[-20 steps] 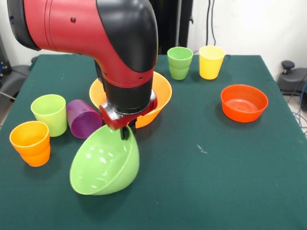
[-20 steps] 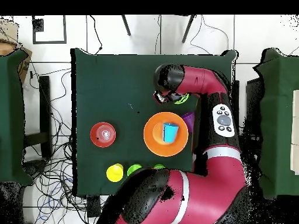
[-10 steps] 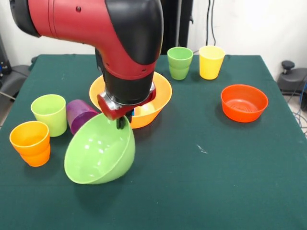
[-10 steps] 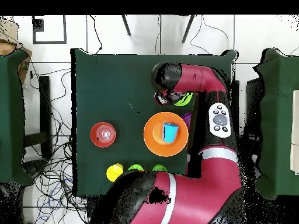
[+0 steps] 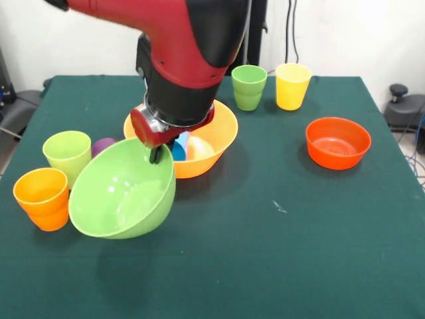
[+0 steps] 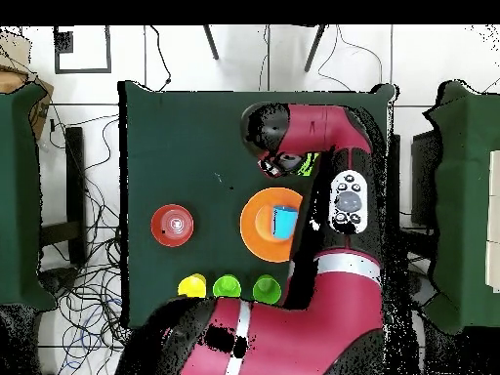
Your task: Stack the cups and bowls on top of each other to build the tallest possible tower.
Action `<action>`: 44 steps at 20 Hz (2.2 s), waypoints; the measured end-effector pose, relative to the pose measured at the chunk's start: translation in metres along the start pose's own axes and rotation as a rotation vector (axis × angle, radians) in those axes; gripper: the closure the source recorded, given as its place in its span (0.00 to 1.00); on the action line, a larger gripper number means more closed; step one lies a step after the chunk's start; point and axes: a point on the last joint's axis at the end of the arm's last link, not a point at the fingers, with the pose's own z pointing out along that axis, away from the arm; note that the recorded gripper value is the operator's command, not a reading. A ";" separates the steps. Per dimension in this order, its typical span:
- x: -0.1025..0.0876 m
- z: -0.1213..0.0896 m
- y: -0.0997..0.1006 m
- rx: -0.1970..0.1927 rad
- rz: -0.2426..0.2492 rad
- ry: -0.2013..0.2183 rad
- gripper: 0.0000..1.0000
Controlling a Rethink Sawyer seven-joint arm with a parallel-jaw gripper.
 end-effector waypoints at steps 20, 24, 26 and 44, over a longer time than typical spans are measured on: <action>0.017 -0.016 -0.012 0.078 0.024 0.054 1.00; 0.013 -0.005 -0.008 0.025 0.053 0.006 1.00; 0.012 -0.002 -0.006 0.010 0.059 -0.003 1.00; 0.013 0.019 0.005 -0.025 0.058 0.015 1.00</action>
